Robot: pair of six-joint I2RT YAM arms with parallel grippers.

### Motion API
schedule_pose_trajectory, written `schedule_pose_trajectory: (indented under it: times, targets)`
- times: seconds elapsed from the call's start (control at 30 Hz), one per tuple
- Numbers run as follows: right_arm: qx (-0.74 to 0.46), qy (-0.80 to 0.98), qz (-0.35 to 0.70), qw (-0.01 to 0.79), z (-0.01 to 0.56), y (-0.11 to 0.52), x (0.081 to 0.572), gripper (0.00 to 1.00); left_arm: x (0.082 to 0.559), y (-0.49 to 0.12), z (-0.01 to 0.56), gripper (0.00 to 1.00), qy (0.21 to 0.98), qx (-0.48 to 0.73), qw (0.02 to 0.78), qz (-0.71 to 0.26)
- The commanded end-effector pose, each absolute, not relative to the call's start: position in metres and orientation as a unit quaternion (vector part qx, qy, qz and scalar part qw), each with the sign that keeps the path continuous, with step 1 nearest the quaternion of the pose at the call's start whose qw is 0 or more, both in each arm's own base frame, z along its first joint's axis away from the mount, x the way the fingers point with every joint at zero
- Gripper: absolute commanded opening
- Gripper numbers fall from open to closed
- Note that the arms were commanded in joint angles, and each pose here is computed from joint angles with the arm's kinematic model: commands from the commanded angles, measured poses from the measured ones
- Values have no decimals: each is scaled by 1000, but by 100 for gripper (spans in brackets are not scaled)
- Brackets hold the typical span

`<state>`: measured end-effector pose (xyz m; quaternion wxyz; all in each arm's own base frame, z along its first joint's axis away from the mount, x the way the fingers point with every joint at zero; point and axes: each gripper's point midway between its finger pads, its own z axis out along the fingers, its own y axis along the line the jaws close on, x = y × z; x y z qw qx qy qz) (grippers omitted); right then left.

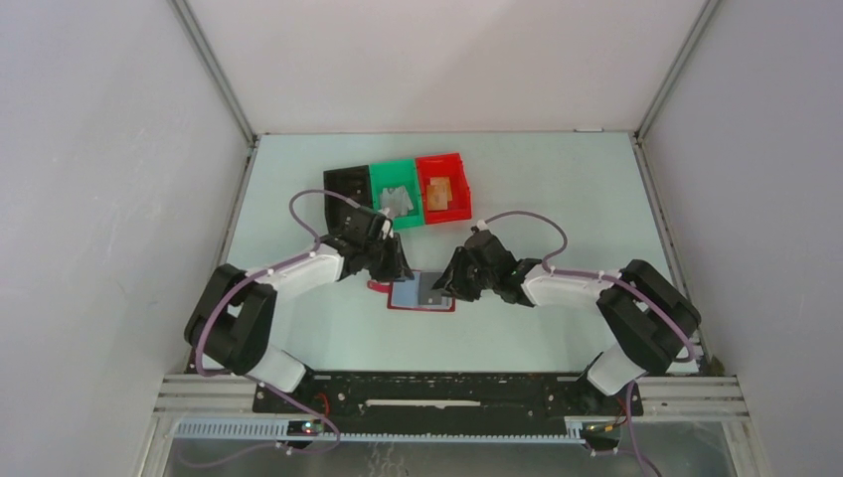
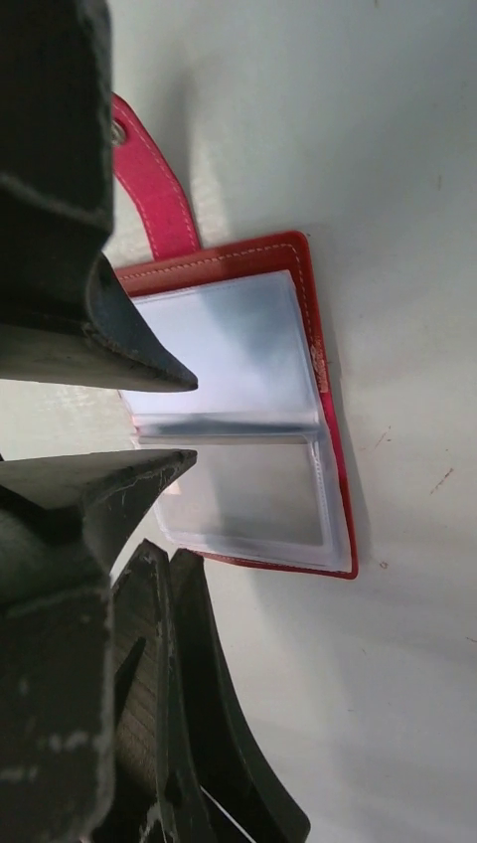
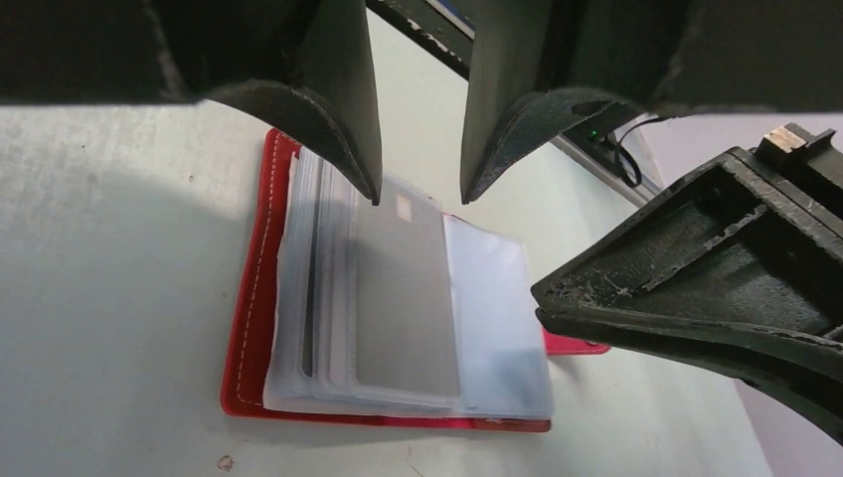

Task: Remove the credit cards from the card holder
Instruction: Remove the credit card from the card holder.

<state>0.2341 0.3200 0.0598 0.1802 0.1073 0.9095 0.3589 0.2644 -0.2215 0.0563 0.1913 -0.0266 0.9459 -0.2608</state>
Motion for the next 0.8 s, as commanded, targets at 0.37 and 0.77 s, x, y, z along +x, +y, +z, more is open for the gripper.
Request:
schedule_pose_trajectory:
  times: [0.37, 0.77]
  targets:
    - [97, 909, 366, 173, 47, 335, 240, 43, 263, -228, 39, 32, 933, -54, 165, -315]
    - [115, 916, 351, 158, 28, 329, 244, 45, 262, -183, 17, 31, 956, -95, 181, -210]
